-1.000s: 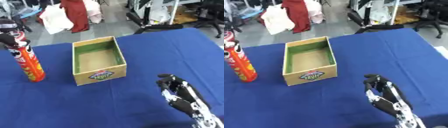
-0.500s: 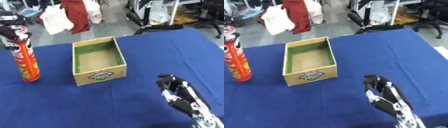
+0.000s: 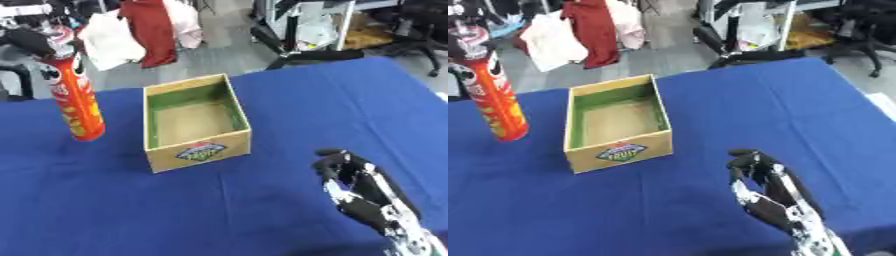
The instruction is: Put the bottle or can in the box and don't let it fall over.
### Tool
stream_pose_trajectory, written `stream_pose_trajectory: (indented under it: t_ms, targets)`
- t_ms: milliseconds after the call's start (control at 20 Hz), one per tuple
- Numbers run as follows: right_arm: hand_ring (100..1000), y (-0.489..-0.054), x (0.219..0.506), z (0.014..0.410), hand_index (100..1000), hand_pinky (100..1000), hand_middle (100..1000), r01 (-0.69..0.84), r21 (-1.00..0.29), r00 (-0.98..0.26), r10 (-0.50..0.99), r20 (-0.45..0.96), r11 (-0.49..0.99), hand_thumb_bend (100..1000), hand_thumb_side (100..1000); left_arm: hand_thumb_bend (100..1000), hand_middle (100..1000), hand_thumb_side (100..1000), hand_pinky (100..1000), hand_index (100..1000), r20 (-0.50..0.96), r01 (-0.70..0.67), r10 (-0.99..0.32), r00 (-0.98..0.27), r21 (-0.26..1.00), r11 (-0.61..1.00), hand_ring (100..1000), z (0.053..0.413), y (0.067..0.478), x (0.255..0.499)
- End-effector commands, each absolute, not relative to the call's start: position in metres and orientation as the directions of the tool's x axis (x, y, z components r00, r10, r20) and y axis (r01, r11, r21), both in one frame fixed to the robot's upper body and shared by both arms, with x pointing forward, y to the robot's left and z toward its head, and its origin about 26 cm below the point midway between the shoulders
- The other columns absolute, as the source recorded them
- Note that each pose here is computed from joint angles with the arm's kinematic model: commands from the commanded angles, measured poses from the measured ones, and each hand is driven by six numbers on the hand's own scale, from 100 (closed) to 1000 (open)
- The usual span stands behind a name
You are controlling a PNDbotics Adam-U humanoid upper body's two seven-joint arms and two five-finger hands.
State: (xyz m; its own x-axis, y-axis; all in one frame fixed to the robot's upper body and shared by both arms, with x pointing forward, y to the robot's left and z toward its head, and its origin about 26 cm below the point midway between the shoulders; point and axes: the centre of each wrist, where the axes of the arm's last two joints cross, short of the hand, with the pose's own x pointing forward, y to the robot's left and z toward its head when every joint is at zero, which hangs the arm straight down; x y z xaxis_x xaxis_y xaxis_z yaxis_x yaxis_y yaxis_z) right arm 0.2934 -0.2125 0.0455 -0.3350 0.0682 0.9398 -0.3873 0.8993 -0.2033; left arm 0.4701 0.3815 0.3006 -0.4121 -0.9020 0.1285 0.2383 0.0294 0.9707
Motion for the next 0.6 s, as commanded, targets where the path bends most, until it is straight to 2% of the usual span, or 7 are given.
stream_pose_trajectory:
  t_ms: [50,350,600]
  targets:
    - [736,-0.209,0.296,0.051,642,759,770,-0.396,-0.211,-0.357,0.062,0.932,0.894,100,157,100,533,251,213,913,0.091,0.159,-0.867,-0.49,0.987,0.014,404,0.331,0.365,0.469]
    - [736,-0.206,0.296,0.052,642,759,770,-0.405,-0.21,-0.36,0.056,0.931,0.89,100,157,100,522,266,202,908,0.092,0.077,-0.794,-0.6,0.995,0.057,392,0.349,0.329,0.471]
    - [736,-0.203,0.297,0.053,642,759,770,-0.413,-0.209,-0.366,0.049,0.929,0.886,100,158,100,547,258,226,917,0.107,0.088,-0.749,-0.654,0.994,0.065,417,0.335,0.301,0.478]
